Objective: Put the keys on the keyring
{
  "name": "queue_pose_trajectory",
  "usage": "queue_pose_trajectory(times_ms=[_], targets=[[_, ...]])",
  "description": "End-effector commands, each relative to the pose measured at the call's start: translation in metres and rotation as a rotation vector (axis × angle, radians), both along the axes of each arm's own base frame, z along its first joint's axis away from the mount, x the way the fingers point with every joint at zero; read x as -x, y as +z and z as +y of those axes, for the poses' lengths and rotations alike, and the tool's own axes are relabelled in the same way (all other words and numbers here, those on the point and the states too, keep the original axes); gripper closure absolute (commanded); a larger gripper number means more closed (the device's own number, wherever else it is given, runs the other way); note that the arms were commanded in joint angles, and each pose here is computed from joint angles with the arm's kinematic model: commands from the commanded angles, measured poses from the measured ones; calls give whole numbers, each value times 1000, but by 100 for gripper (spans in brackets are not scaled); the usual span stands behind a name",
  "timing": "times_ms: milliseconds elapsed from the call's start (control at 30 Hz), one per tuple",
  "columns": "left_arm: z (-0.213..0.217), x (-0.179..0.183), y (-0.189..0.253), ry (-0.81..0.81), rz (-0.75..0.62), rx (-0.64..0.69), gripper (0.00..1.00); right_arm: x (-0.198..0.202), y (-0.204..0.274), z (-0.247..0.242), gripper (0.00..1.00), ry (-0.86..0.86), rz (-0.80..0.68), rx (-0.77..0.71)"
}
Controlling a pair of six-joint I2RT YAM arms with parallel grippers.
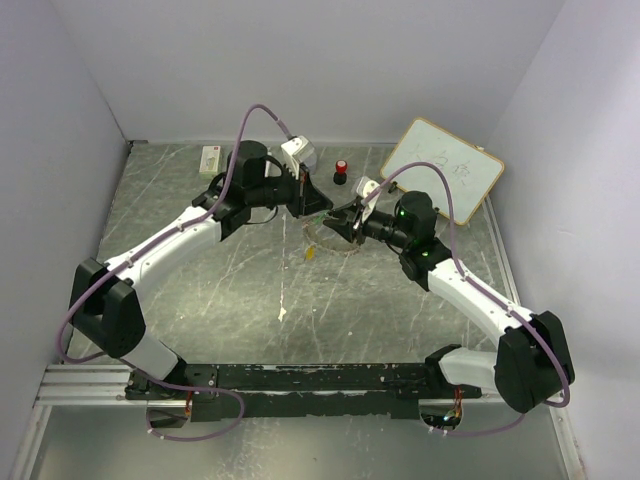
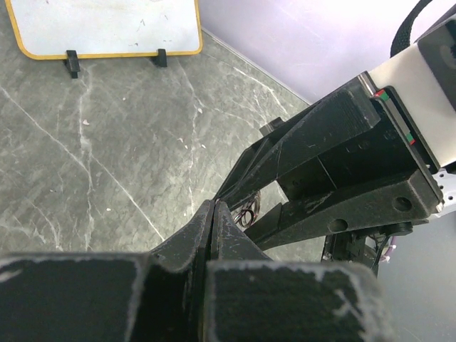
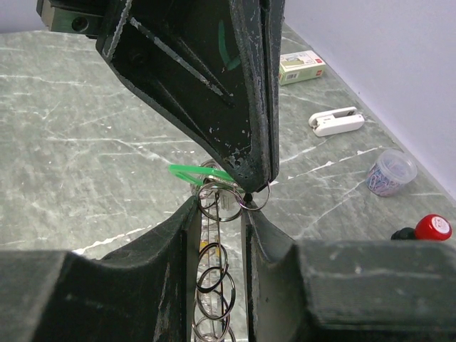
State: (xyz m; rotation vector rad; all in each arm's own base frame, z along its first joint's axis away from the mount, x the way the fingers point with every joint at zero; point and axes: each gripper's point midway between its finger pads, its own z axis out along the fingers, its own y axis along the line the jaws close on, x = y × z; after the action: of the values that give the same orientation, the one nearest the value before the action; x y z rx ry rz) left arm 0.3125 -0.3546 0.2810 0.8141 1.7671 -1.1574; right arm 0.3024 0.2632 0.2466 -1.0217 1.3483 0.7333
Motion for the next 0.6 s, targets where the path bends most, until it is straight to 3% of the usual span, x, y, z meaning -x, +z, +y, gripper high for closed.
queue_pose_trajectory(times_ms=[0, 133, 333, 567], targets=[[1, -9, 7, 1, -19, 6, 93, 13, 23, 4, 100, 61, -80, -33], [4, -14, 4, 13, -9, -1, 92, 13, 24, 4, 100, 61, -83, -33], [12, -26, 1, 84, -8, -27, 72, 14, 24, 4, 100, 60, -86, -33], [37, -48, 13, 281, -59, -55, 65, 15, 23, 4, 100, 62, -85, -32]])
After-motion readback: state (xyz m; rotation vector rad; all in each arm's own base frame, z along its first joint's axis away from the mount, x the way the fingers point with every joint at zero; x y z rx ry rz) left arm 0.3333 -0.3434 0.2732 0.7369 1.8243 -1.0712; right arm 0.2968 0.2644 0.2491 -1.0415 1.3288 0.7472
